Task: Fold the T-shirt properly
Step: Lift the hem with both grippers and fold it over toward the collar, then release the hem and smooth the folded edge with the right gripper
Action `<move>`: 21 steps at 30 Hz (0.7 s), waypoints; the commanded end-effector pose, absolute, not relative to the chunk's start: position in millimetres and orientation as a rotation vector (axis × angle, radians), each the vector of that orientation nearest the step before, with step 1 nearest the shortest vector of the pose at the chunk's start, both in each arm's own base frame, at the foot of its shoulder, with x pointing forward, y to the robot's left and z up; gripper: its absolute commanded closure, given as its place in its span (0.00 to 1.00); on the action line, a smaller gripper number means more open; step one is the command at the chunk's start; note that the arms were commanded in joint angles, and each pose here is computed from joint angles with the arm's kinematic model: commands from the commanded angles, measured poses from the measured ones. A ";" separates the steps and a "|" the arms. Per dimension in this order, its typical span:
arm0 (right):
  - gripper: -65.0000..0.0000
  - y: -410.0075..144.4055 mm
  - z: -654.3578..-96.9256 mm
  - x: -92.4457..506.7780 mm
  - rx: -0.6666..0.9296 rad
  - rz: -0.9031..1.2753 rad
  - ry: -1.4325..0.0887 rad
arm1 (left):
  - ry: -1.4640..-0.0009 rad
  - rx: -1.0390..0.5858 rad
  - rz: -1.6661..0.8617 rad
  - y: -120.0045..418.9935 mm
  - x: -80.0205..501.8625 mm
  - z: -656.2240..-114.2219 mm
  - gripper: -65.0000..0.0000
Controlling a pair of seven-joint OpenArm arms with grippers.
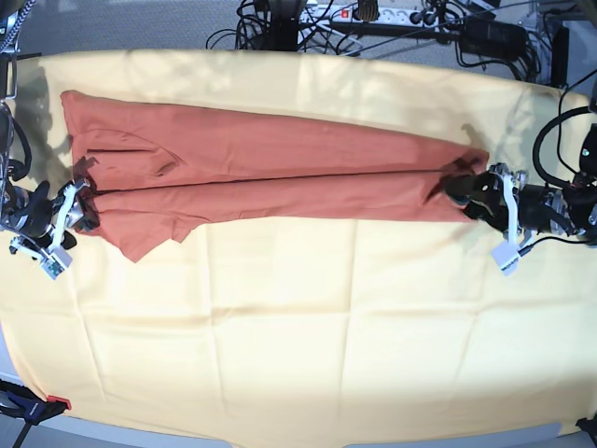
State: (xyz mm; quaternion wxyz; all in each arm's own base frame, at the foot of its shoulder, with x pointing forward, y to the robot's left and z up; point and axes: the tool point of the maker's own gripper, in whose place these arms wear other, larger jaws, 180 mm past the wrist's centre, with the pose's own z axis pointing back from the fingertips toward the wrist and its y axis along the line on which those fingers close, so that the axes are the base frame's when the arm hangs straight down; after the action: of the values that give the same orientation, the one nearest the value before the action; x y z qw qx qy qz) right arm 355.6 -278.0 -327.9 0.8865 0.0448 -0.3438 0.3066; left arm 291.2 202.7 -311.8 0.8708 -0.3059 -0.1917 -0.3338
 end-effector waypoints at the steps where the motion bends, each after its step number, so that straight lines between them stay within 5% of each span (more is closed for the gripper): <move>1: 0.44 -280.2 -299.6 370.7 0.096 0.632 -0.799 | -0.445 -0.642 -0.704 203.8 299.5 -297.9 0.50; 9: 0.44 -231.5 -307.4 365.7 0.318 0.568 -0.788 | -0.410 -0.654 -0.681 202.7 284.7 -316.6 0.50; 17: 0.44 -236.5 -334.2 383.9 0.080 0.584 -0.795 | -0.388 -0.642 -0.658 205.3 268.9 -338.4 0.50; 21: 0.44 -230.1 -340.8 383.5 0.085 0.556 -0.788 | -0.357 -0.639 -0.653 206.9 258.9 -347.5 0.50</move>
State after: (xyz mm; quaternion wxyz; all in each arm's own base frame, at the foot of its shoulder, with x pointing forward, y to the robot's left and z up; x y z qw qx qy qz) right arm 373.8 -226.5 -357.2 0.8943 0.0457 -0.3569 0.2661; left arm 258.9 197.6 -350.2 0.8787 -0.3238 -0.1782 -0.3021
